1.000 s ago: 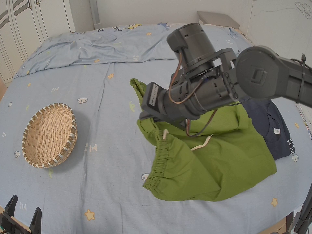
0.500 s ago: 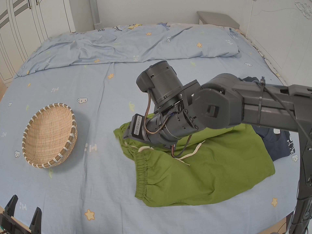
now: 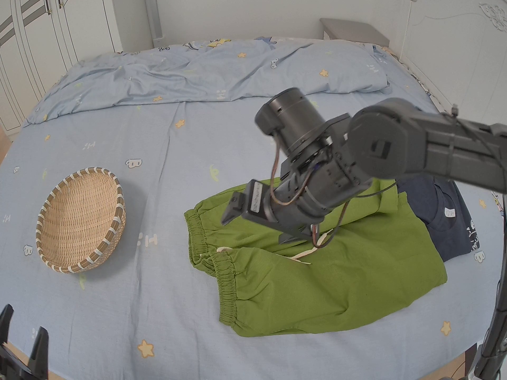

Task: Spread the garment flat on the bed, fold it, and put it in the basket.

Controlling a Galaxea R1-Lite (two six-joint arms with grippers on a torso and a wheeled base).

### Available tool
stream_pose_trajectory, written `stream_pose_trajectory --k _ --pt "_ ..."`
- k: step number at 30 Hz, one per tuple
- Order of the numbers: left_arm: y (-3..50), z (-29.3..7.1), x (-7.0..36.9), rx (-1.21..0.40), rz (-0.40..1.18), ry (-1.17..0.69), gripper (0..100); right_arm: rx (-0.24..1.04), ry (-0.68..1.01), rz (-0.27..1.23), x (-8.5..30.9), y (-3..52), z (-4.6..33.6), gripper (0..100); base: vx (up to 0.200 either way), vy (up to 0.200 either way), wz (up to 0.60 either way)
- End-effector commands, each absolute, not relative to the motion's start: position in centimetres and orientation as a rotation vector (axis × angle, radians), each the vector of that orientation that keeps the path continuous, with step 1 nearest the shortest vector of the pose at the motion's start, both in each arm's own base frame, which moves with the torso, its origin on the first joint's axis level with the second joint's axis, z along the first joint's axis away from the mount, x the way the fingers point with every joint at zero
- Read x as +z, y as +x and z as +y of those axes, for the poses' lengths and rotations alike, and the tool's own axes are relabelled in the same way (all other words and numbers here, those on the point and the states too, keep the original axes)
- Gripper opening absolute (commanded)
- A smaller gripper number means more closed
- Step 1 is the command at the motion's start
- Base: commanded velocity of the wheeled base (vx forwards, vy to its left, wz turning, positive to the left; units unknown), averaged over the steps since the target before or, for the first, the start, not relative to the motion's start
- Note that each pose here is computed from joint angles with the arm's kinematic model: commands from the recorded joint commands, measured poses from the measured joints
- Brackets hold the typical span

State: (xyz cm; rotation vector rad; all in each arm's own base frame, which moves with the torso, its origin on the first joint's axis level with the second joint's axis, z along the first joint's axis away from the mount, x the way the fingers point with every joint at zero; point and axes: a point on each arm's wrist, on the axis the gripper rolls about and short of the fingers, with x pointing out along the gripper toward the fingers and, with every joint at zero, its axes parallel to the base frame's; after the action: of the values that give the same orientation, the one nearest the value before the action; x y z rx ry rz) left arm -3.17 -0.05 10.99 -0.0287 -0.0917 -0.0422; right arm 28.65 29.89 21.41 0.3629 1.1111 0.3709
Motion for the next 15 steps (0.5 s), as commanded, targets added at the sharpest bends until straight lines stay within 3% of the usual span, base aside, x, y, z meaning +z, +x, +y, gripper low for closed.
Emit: stream_pose_trajectory --k 1,4,5,10,15 --pt "-2.8 -0.6 18.1 -0.275 0.047 -0.045 100 0.518 0.594 0.986 33.0 25.2 18.9 100 0.0 0.0 0.0" --pt "1.0 -1.0 18.4 -0.461 0.261 -0.112 100 0.639 0.634 0.814 37.4 22.7 14.4 100 0.0 0.0 0.0" --pt "2.2 -1.1 18.5 -0.496 0.312 -0.134 100 0.646 0.622 0.804 37.2 22.4 13.5 100 0.0 0.0 0.0" --pt "9.0 -2.2 17.5 -0.692 0.537 -0.224 100 0.658 0.554 0.761 33.5 20.6 11.1 100 0.0 0.0 0.0" --pt "14.3 -3.9 13.7 -0.762 0.753 -0.256 100 0.653 0.56 0.706 29.2 20.1 10.6 100 0.0 0.0 0.0"
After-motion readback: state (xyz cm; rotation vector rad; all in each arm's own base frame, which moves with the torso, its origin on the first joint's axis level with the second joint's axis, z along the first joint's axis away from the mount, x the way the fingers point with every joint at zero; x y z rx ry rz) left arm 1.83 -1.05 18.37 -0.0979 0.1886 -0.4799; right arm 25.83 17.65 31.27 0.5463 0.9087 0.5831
